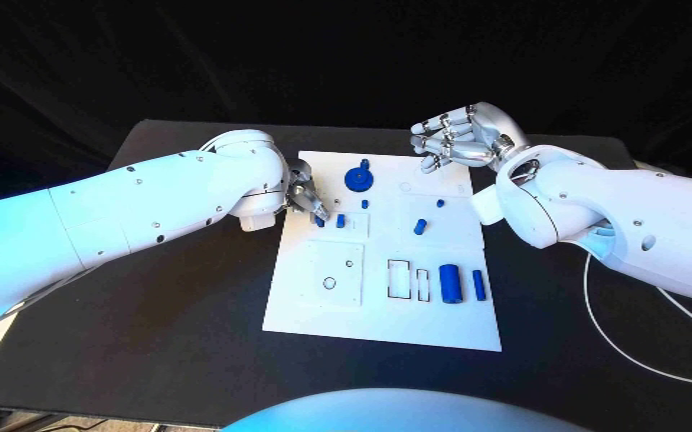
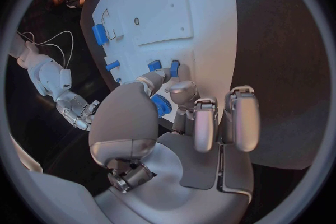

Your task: Assemble the parts on the task board

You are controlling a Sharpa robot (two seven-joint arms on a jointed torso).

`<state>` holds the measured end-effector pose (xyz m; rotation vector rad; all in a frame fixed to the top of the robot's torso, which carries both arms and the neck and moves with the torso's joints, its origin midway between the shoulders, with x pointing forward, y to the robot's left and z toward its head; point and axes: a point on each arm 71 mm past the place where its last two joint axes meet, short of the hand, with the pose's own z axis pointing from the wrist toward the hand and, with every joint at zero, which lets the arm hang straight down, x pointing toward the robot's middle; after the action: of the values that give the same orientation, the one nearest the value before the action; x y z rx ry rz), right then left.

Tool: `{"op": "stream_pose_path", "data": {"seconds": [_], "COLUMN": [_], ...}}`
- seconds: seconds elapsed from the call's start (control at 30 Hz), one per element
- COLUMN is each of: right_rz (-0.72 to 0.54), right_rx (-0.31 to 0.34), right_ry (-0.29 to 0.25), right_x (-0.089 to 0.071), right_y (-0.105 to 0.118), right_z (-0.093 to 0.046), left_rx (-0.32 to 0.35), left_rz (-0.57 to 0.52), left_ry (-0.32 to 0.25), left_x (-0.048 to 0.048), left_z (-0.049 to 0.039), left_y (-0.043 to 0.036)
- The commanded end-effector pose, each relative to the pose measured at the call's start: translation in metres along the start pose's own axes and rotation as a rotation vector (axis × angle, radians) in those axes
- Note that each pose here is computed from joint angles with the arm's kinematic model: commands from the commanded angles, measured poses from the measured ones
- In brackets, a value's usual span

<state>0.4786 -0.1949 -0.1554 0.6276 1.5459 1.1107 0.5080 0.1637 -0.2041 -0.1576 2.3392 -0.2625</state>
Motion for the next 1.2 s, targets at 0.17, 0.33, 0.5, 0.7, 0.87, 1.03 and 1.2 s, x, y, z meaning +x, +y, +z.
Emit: {"op": "stream_pose_path", "data": {"seconds": [0.17, 0.33, 0.5, 0.7, 0.87, 1.03, 1.2], "right_rz": [-0.004, -0.003, 0.000, 0.002, 0.003, 0.004, 0.004], "right_rx": [-0.011, -0.010, -0.007, -0.005, -0.002, 0.000, 0.002], "right_ry": [0.014, 0.014, 0.013, 0.015, 0.018, 0.020, 0.025], "right_x": [0.002, 0.002, 0.002, 0.002, 0.002, 0.002, 0.002], "right_y": [0.001, 0.001, 0.001, 0.001, 0.000, 0.000, -0.001], "right_z": [0.000, 0.000, 0.001, 0.001, 0.001, 0.001, 0.001], "left_rx": [-0.038, -0.040, -0.047, -0.058, -0.053, -0.024, 0.044], "left_rz": [0.021, 0.023, 0.027, 0.025, 0.002, -0.054, -0.164], "left_ry": [0.030, 0.032, 0.036, 0.021, -0.015, -0.082, -0.164], "left_x": [0.0067, 0.0069, 0.0069, 0.0048, 0.0014, -0.0036, -0.0102], "left_z": [0.0023, 0.0025, 0.0027, 0.0038, 0.0034, 0.0016, -0.0015], "left_y": [0.0003, -0.0002, 0.0005, 0.0034, 0.0059, 0.0068, 0.0071]}}
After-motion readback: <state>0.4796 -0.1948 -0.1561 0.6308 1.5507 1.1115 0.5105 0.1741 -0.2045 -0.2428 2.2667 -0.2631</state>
